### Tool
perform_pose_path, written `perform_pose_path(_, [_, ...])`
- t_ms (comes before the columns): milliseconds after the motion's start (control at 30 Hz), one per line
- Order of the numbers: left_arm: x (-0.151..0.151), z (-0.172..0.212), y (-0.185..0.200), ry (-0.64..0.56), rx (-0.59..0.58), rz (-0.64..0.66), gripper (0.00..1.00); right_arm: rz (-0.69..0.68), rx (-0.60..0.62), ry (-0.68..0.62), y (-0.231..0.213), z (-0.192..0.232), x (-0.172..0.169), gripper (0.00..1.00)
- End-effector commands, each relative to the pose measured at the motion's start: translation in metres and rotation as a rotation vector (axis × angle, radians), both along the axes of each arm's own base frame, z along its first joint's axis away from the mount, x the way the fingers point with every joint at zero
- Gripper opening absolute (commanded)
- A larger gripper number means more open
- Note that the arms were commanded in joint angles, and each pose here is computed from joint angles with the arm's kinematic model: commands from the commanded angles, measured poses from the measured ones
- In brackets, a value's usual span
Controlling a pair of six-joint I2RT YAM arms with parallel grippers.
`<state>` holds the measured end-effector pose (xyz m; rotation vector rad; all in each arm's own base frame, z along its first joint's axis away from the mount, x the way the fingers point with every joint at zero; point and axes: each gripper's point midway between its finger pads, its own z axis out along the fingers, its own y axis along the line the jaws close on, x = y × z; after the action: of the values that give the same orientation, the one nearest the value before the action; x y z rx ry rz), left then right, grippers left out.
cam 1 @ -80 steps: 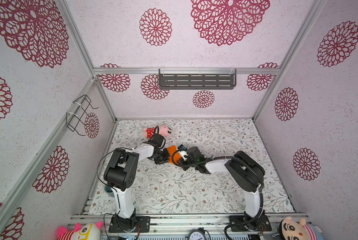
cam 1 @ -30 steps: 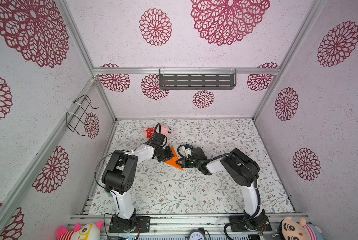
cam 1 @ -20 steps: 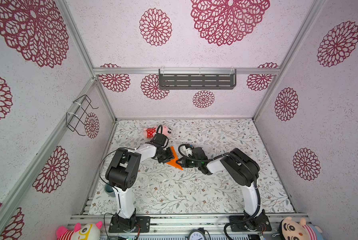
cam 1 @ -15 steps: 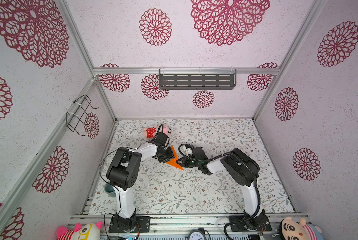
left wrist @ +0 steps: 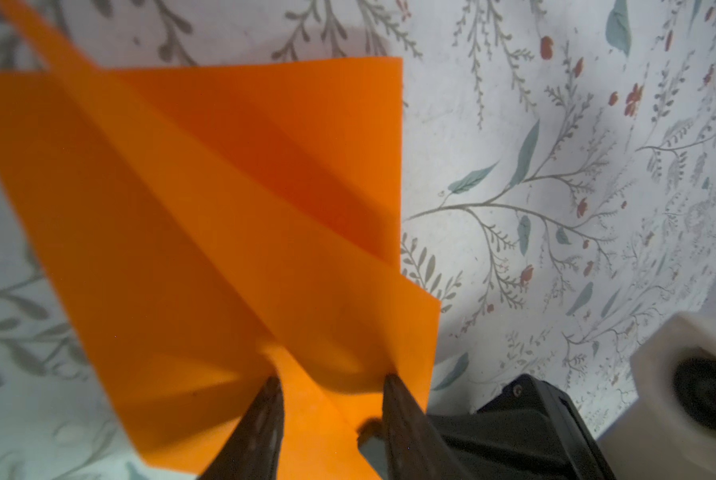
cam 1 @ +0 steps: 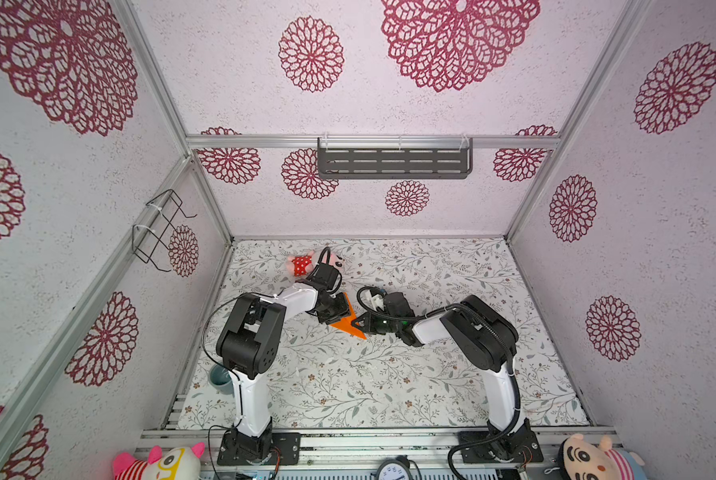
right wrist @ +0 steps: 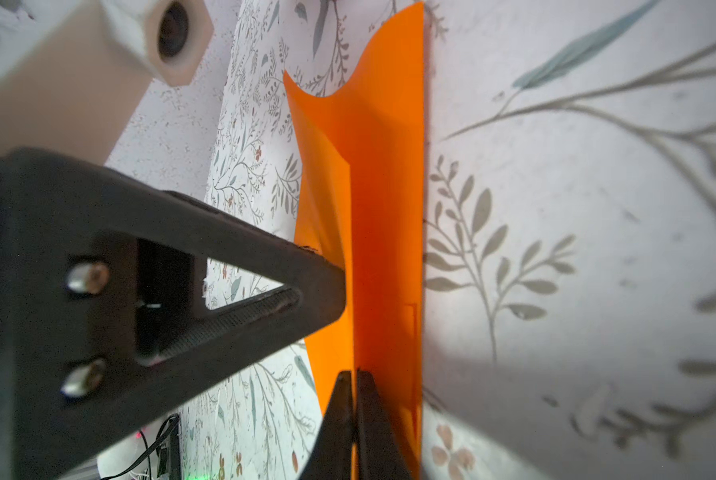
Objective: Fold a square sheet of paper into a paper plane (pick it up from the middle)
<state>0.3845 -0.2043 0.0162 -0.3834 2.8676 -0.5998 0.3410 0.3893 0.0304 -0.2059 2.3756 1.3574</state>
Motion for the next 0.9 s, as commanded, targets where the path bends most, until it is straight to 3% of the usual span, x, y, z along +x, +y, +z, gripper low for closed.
perform_pose_path(0, [-0.018, -0.027, 0.016, 0.097, 0.113, 0.007, 0.39, -0.010, -0.025, 0.040, -0.003, -0.012, 0.002, 0.12])
perform_pose_path(233, [-0.032, -0.042, 0.034, 0.173, 0.216, 0.022, 0.36, -0.028, -0.009, 0.029, -0.008, 0.001, 0.005, 0.26])
perform_pose_path(500, [-0.036, -0.048, 0.037, 0.199, 0.242, 0.014, 0.34, -0.048, -0.008, -0.052, -0.023, 0.032, 0.006, 0.30])
perform_pose_path(867, [-0.040, -0.055, 0.038, 0.223, 0.258, -0.003, 0.32, 0.041, -0.038, -0.116, -0.014, 0.043, -0.005, 0.17])
